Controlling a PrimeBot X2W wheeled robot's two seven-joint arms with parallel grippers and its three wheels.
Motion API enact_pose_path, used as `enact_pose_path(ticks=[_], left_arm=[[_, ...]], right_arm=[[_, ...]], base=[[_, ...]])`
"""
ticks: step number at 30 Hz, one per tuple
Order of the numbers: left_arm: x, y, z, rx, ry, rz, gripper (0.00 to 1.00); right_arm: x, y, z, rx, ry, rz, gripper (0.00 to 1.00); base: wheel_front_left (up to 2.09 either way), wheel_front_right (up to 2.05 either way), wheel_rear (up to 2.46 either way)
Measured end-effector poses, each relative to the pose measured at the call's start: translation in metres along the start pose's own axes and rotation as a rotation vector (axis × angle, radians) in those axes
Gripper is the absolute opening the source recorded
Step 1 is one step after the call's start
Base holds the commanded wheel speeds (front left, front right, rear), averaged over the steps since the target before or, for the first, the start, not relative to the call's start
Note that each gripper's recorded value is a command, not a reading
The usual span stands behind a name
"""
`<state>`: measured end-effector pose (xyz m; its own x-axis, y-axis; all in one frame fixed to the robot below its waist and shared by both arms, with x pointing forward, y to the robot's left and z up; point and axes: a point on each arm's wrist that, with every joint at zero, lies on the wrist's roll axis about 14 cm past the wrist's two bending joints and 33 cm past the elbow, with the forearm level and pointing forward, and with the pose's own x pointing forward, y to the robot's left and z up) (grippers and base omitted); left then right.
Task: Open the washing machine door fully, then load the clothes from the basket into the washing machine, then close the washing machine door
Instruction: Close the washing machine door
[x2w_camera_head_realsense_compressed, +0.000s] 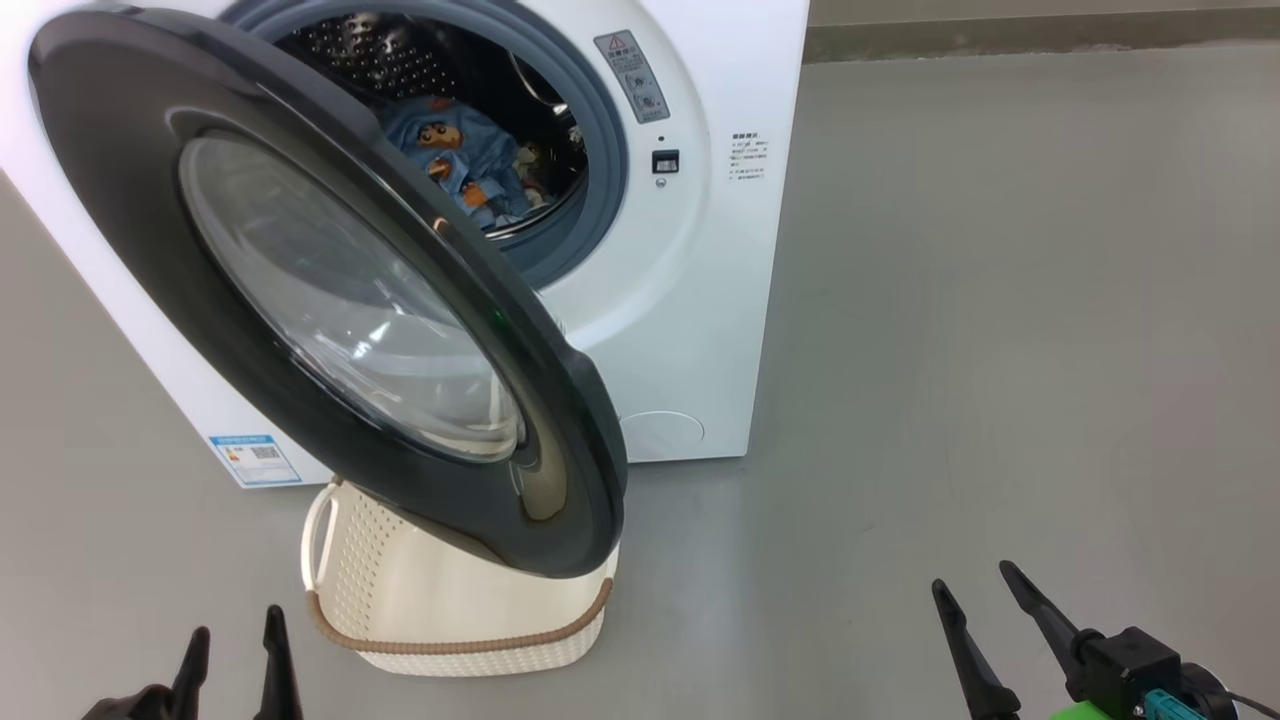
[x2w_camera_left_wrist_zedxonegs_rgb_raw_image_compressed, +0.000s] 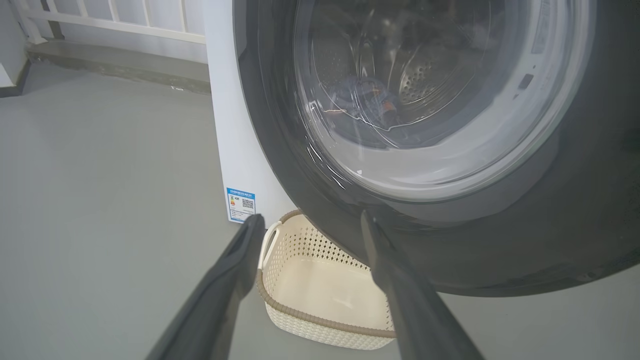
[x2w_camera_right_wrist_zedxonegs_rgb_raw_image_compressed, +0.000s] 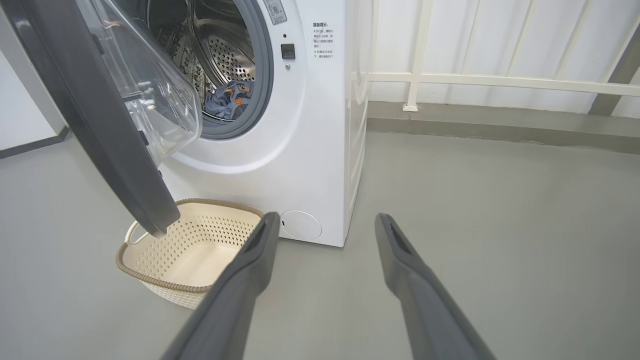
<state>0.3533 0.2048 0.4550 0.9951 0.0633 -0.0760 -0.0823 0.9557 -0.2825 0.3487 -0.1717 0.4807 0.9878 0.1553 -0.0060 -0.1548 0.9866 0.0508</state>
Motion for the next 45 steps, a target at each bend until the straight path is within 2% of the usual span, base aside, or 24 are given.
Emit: enact_pose_path(ticks=[1,2,12,15,19,25,29,32,35,39,45], left_arm=[[0.0,-0.001,0.0,-0.001,-0.001,-0.003,1.0],[0.0,-0.001,0.001,-0.001,-0.002,-0.005,1.0],[-0.001,-0.002,0.003,-0.006,-0.01,-0.011,1.0],[-0.001,-0.002,0.002,-0.01,-0.008,-0.009,1.0],[-0.002,-0.001,0.002,-0.015,-0.009,-0.005,1.0],[-0.005,-0.004,0.001,-0.034,-0.008,-0.012,1.0],[-0.009,-0.004,0.001,-0.048,-0.011,-0.008,1.0],[-0.012,-0.004,0.001,-0.051,-0.011,-0.008,1.0],[-0.016,-0.002,0.001,-0.062,-0.012,0.003,1.0],[-0.021,0.001,0.002,-0.072,-0.019,0.018,1.0],[-0.025,0.008,0.002,-0.087,-0.022,0.055,1.0]], right_arm=[[0.0,-0.001,0.0,0.001,0.0,-0.003,0.08],[-0.001,-0.001,0.0,0.002,0.0,-0.006,0.0],[0.002,-0.005,0.012,0.016,-0.043,-0.03,0.0],[0.012,-0.001,0.035,0.018,-0.114,-0.015,0.0],[0.032,0.012,0.094,0.012,-0.287,0.036,0.0],[0.046,0.061,0.189,0.021,-0.561,0.207,0.0],[0.035,0.117,0.254,0.024,-0.755,0.392,0.0],[0.022,0.158,0.28,0.06,-0.831,0.537,0.0],[0.018,0.191,0.279,0.097,-0.821,0.644,0.0],[0.028,0.222,0.249,0.128,-0.708,0.728,0.0],[0.045,0.253,0.164,0.14,-0.433,0.787,0.0]], base=[[0.0,0.0,0.0],[0.0,0.0,0.0],[0.0,0.0,0.0],[0.0,0.0,0.0],[0.0,0.0,0.0],[0.0,0.0,0.0],[0.0,0.0,0.0],[0.0,0.0,0.0],[0.0,0.0,0.0],[0.0,0.0,0.0],[0.0,0.0,0.0]])
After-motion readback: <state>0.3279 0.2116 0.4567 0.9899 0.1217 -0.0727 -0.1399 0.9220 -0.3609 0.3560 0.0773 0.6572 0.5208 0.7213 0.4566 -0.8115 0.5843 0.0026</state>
